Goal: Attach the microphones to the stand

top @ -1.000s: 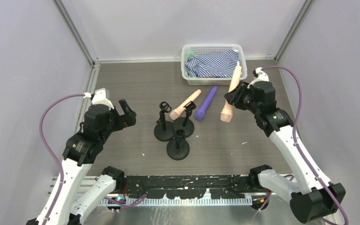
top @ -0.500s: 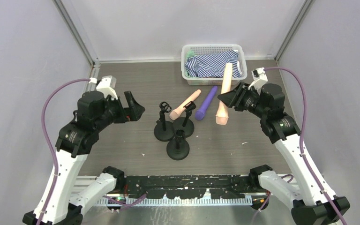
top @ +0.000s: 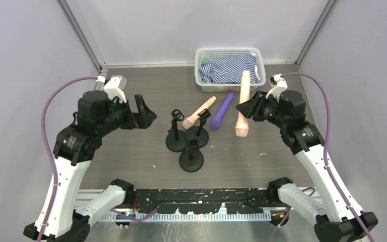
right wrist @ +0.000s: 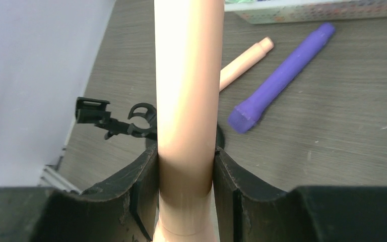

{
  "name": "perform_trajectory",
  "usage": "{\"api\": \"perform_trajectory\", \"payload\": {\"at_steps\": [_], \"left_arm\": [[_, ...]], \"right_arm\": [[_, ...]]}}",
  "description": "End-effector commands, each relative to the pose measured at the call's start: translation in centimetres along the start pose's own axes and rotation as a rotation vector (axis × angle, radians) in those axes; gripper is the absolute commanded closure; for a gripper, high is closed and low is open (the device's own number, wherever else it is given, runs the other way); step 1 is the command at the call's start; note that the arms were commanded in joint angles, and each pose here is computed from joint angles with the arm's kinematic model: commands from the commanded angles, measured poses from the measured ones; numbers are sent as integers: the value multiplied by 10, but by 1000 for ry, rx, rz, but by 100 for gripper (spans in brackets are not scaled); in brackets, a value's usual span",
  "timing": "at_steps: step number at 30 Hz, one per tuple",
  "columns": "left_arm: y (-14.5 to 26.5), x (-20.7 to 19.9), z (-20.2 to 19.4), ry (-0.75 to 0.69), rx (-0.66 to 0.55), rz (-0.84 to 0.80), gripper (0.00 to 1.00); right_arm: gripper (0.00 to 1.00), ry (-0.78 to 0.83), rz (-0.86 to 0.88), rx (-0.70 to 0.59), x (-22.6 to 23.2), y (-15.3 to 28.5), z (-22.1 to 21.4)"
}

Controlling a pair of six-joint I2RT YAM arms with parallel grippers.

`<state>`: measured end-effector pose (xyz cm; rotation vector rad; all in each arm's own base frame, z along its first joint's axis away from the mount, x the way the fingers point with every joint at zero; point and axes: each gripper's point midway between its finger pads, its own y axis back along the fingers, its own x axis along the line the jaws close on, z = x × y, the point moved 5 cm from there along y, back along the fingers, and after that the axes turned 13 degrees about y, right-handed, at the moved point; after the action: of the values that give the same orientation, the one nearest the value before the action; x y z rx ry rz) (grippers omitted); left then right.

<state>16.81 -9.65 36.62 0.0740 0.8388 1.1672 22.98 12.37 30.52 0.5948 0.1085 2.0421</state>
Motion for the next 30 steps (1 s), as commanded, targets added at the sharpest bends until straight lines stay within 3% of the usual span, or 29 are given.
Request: {"api": "perform_trajectory", "payload": {"at_steps": [1, 6, 14, 21, 30], "left_arm": [[12, -18, 8, -46, 20, -87, 0], [20, -35, 17, -57, 43, -160, 0], [38, -61, 26, -90, 64, -302, 0], [44, -66, 27, -119, 71, -334, 0], [39, -73, 29, -153, 100, -387, 2]], "right_arm": [[99, 207, -36, -59, 15, 11, 31], [99, 533, -81, 21, 53, 1, 25], [96, 1083, -58, 1, 117, -6, 10], [98, 1381, 51, -108, 159, -7, 10], [99, 1694, 87, -209, 170, -14, 7]]}}
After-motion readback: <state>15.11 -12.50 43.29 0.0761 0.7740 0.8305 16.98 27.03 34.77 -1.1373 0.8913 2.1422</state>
